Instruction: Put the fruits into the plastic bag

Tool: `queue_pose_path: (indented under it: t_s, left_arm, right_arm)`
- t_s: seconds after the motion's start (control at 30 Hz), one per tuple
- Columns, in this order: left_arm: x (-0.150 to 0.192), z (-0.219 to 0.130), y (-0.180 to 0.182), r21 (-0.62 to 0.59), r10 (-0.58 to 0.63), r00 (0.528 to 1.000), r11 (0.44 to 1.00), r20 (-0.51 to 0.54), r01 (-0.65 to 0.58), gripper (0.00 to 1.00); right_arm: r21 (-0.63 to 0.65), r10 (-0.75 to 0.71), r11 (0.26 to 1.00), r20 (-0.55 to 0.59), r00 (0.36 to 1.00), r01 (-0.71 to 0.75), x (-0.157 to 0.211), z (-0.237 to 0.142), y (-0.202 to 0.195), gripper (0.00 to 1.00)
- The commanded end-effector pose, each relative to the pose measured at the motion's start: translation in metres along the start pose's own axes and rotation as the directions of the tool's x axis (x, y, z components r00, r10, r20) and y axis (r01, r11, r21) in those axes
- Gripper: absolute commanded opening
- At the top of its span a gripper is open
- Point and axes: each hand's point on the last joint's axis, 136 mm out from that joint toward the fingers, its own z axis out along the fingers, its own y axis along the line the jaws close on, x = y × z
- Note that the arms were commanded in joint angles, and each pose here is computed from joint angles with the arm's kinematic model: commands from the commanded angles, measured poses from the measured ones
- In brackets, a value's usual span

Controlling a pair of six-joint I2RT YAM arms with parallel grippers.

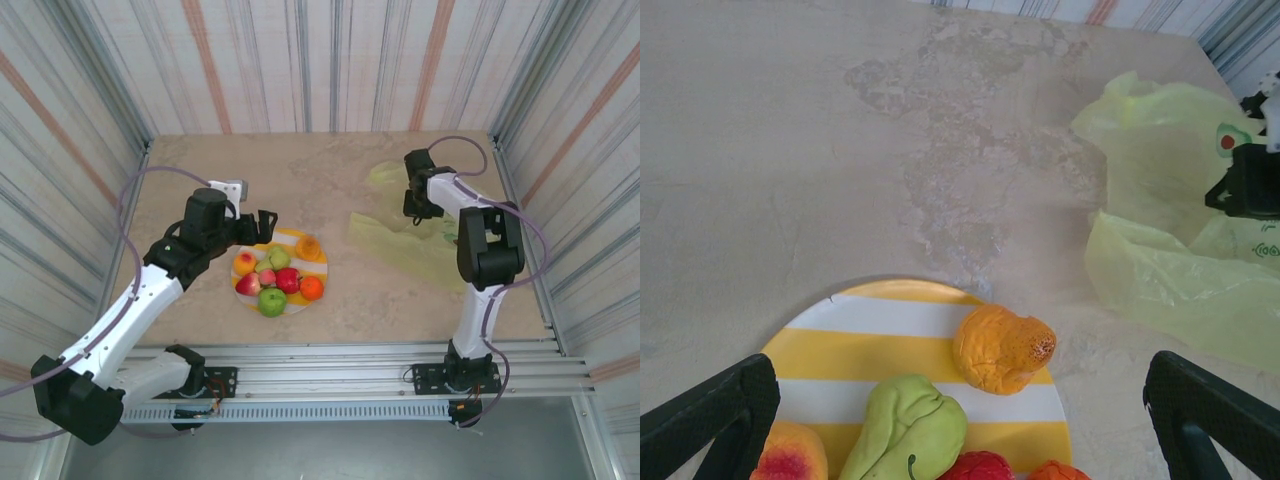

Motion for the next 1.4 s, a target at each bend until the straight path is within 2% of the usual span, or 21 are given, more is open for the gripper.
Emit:
queue_pose_path:
  t_s: [0.0,0.13,0.23,0.37,0.57,0.73,0.83,1.03,1.1,1.2,1.3,1.37]
  left_arm:
    - [0.002,-0.006,-0.001,-0.001,0.0,1.0,1.0,0.002,0.0,0.99]
    - [-0.003,-0.007,-0.003,0.009,0.005,1.0,1.0,0.021,-0.005,0.99]
    - [-0.009,-0.007,-0.01,0.031,0.023,0.998,0.999,0.053,-0.025,0.99]
    - [-0.022,-0.002,-0.034,0.063,0.114,0.986,0.991,0.119,-0.122,0.99]
    - [-0.025,0.03,-0.09,0.164,0.32,0.939,0.927,0.13,-0.338,0.99]
    - [-0.015,0.069,-0.129,0.189,0.493,0.862,0.841,0.112,-0.506,0.99]
    - [-0.015,0.095,-0.136,0.148,0.548,0.83,0.817,0.104,-0.557,0.99]
    - [0.004,0.137,-0.153,0.183,0.599,0.799,0.78,0.056,-0.598,0.98]
    - [0.011,0.148,-0.154,0.184,0.582,0.812,0.794,0.043,-0.579,0.95]
    - [0.02,0.159,-0.157,0.212,0.565,0.824,0.802,0.033,-0.558,0.82]
    - [0.022,0.166,-0.154,0.193,0.561,0.828,0.81,0.024,-0.554,0.58]
    - [0.019,0.161,-0.154,0.196,0.557,0.83,0.813,0.012,-0.548,0.39]
  right_arm:
    - [-0.069,-0.072,0.995,0.088,0.994,0.078,-0.01,-0.04,0.002,0.0]
    - [-0.235,-0.104,0.961,0.169,0.98,0.143,-0.013,-0.088,0.016,0.0]
    - [-0.424,-0.151,0.874,0.227,0.962,0.238,-0.004,-0.13,0.041,0.0]
    - [-0.553,-0.187,0.769,0.286,0.94,0.321,0.005,-0.176,0.055,0.0]
    - [-0.584,-0.241,0.706,0.335,0.911,0.401,0.011,-0.216,0.053,0.0]
    - [-0.616,-0.24,0.668,0.353,0.904,0.418,0.014,-0.236,0.055,0.0]
    - [-0.624,-0.243,0.655,0.361,0.9,0.427,0.017,-0.24,0.056,0.0]
    - [-0.629,-0.235,0.652,0.364,0.901,0.424,0.019,-0.244,0.055,0.0]
    - [-0.626,-0.229,0.653,0.373,0.899,0.426,0.018,-0.246,0.054,0.0]
    - [-0.627,-0.223,0.645,0.392,0.892,0.437,0.017,-0.249,0.055,0.0]
    - [-0.617,-0.225,0.646,0.408,0.885,0.449,0.015,-0.252,0.054,0.0]
    - [-0.555,-0.233,0.704,0.41,0.882,0.444,0.01,-0.244,0.045,0.0]
